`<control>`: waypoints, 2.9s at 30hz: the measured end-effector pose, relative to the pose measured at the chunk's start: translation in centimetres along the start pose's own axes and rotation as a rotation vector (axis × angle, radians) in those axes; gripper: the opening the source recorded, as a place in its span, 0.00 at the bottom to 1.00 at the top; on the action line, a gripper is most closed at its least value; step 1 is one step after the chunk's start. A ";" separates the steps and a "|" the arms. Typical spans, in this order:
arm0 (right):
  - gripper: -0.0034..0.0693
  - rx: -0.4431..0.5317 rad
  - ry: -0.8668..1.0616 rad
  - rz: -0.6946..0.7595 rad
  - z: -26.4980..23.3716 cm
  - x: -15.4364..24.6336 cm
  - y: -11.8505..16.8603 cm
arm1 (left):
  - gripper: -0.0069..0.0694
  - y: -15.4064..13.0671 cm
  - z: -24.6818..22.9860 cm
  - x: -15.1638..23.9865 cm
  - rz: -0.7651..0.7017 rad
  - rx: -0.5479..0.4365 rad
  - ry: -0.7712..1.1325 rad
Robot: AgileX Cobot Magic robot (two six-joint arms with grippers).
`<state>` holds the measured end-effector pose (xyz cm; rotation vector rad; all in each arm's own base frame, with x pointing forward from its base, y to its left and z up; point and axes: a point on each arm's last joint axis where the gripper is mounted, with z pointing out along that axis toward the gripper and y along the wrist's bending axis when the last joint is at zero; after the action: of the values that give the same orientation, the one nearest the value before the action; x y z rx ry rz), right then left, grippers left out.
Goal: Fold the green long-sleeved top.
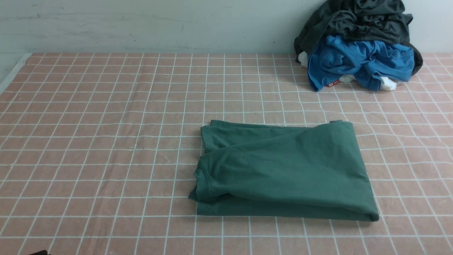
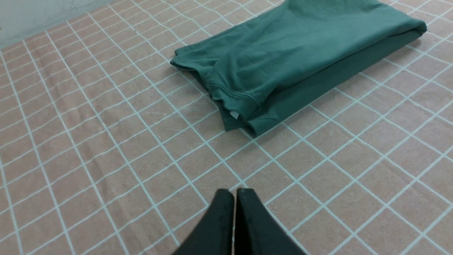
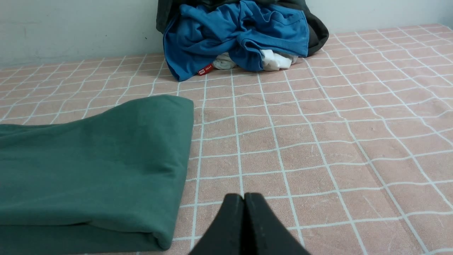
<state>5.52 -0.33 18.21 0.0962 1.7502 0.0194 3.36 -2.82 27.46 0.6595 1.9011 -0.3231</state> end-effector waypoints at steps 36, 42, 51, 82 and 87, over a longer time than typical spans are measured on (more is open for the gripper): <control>0.03 0.000 0.001 0.000 0.0 0.0 0.0 | 0.08 3.1 3.3 5.5 -0.200 -0.541 -0.369; 0.03 0.000 0.001 0.000 0.0 0.0 0.0 | 0.08 3.2 3.7 8.3 -0.276 -0.627 -0.267; 0.03 0.000 0.001 -0.001 0.0 0.0 0.0 | 0.08 3.2 3.9 9.4 -0.320 -0.652 -0.147; 0.03 0.000 0.001 -0.001 0.0 0.0 0.0 | 0.08 2.8 4.2 9.7 -0.444 -0.601 -0.145; 0.03 0.000 0.001 -0.001 0.0 0.0 0.0 | 0.08 2.8 4.2 9.7 -0.444 -0.601 -0.145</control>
<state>5.52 -0.33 18.20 0.0953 1.7514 0.0181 5.28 0.25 17.15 -0.1849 1.8580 -0.0585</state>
